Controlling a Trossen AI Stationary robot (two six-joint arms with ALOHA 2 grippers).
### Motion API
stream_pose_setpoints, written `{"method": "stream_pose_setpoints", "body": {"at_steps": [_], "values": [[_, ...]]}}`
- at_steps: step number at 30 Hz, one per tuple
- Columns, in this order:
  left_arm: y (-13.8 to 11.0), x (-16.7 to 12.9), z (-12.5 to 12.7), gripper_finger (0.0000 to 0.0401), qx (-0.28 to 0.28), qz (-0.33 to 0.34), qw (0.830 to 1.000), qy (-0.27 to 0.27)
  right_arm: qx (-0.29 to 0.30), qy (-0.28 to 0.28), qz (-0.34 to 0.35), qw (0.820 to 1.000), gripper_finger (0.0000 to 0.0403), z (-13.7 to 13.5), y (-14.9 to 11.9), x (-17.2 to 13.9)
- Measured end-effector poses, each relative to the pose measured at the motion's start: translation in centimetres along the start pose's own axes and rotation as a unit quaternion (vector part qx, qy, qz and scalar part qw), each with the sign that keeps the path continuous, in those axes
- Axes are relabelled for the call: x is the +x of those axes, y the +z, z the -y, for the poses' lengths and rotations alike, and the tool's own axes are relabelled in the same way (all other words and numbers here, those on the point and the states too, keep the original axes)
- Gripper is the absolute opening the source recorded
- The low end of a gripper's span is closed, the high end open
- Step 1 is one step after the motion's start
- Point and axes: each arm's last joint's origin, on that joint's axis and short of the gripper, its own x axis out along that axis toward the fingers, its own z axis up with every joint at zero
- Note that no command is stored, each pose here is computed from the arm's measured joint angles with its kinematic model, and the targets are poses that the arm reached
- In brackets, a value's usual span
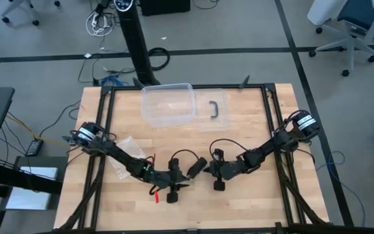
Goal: Roll bandage
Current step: Roll the black bandage
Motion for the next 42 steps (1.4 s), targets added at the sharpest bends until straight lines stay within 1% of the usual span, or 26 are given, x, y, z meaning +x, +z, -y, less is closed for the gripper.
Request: {"method": "stream_pose_setpoints", "body": {"at_steps": [4,6,8,12,14,17,19,21,24,28,31,34,39,42], "values": [[-0.2,0.0,-0.1,0.0124,0.001,-0.01,1.0,0.004,-0.003,0.009,0.008,1.0,0.001,-0.4,0.1,-0.3],[0.1,-0.2,0.0,0.0125,0.001,-0.006,1.0,0.001,0.005,0.017,0.02,1.0,0.0019,-0.7,0.6,-0.7],[0.7,-0.6,0.1,0.0125,-0.002,0.004,1.0,-0.003,0.006,0.014,0.034,0.999,0.003,-0.9,1.0,-1.3],[2.3,-1.7,0.2,0.0125,-0.007,0.029,1.0,-0.006,0.01,-0.01,0.069,0.997,0.0061,-1.1,2.1,-2.6],[2.7,-2.2,0.1,0.0125,-0.001,0.03,0.999,0.013,0.007,-0.018,0.072,0.997,0.0078,-0.8,2.4,-2.7],[2.2,-2.3,-0.6,0.0124,0.015,0.004,0.998,0.065,0.015,-0.035,0.066,0.997,0.0098,0.3,2.6,-2.2],[2.1,-2.1,-1.2,0.012,0.017,-0.002,0.996,0.084,0.025,-0.023,0.062,0.998,0.0104,1.1,3.0,-1.8],[2.3,-1.8,-1.6,0.0112,0.009,0.003,0.997,0.079,0.032,-0.014,0.06,0.998,0.0105,1.7,3.1,-1.5],[2.1,-1.7,-2.0,0.0095,0.012,-0.014,0.997,0.07,0.034,-0.001,0.05,0.998,0.0098,2.0,3.1,-1.3],[1.7,-1.8,-2.1,0.0076,0.025,-0.039,0.996,0.072,0.043,-0.002,-0.004,0.999,0.0082,2.3,2.1,-1.2],[1.5,-2.0,-2.2,0.0071,0.03,-0.056,0.995,0.077,0.048,0.002,-0.012,0.999,0.0074,2.1,2.0,-1.3],[1.3,-2.0,-2.2,0.007,0.022,-0.063,0.995,0.078,0.05,0.013,-0.016,0.999,0.0073,1.7,1.8,-1.5],[1.8,-2.0,-1.9,0.007,0.017,-0.039,0.997,0.063,0.039,0.028,-0.027,0.998,0.0075,0.6,1.3,-1.9],[2.3,-1.9,-1.7,0.007,0.016,-0.019,0.999,0.039,0.034,0.033,-0.037,0.998,0.0075,0.1,0.9,-2.1]]}}
